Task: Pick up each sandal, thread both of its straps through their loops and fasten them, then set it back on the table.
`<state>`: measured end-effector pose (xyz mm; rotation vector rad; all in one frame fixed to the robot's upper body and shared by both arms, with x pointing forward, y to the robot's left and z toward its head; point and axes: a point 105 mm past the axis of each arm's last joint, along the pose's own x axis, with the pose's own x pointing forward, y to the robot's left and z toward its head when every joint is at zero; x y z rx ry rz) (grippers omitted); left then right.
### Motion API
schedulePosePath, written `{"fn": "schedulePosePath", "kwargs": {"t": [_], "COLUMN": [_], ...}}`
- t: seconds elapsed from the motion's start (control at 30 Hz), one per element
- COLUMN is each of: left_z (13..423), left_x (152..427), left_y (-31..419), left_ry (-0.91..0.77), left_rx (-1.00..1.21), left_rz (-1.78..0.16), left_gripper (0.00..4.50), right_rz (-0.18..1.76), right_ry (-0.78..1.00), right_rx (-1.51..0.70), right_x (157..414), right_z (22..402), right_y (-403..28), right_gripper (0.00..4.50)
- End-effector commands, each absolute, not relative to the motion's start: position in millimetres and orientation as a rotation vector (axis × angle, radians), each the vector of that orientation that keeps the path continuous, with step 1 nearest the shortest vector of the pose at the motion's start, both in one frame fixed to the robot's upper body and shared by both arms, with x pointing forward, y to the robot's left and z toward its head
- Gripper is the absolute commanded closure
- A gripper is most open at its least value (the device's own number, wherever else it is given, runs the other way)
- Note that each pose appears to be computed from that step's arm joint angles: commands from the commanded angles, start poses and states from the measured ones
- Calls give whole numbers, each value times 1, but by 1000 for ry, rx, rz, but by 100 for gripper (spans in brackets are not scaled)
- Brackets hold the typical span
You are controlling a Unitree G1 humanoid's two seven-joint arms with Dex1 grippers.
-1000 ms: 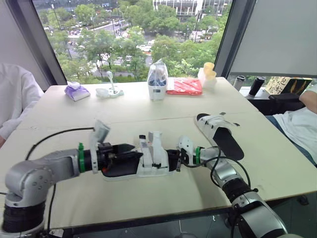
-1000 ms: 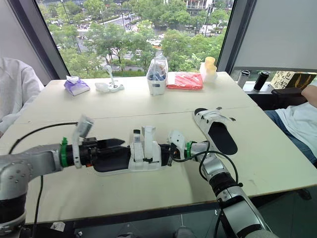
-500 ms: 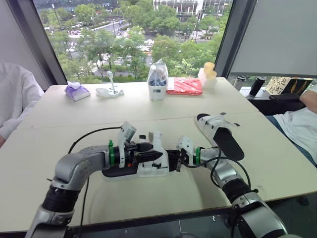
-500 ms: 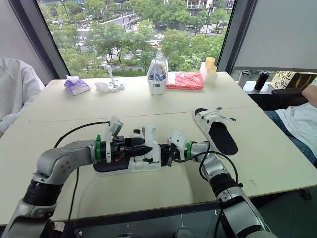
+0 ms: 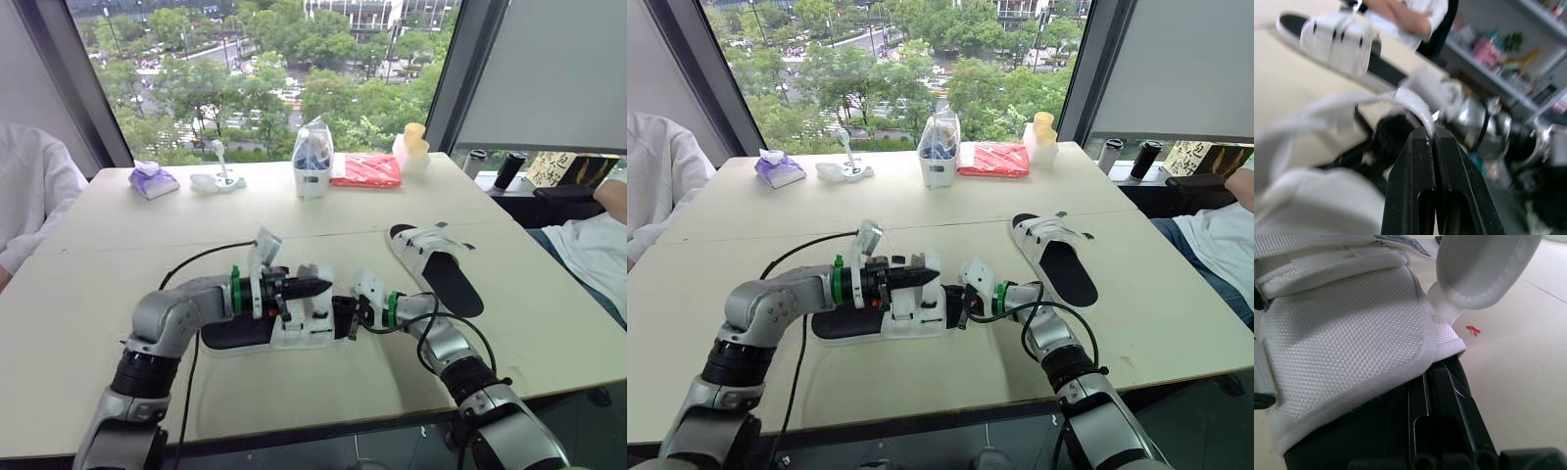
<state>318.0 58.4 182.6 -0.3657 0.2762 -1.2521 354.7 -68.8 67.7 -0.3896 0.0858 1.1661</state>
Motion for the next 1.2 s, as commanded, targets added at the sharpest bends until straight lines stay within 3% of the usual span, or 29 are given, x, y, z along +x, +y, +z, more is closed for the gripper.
{"fn": "schedulePosePath", "kwargs": {"t": [0.03,0.3,0.7,1.2], "left_z": [190,173,146,139], "left_x": [325,323,311,319], "left_y": [61,64,61,63], "left_ry": [255,357,420,378], "left_rx": [-401,-597,-565,-463], "left_rz": [-1234,-1208,-1174,-1123], "left_gripper": [447,447,447,447], "right_rz": [1178,1175,1177,1175], "right_ry": [366,367,368,367], "right_rx": [-390,-391,-385,-381], "right_x": [331,331,330,330], "right_z": [2,1,1,1], "right_y": [-78,-79,-78,-77], "right_gripper": [450,450,450,450]}}
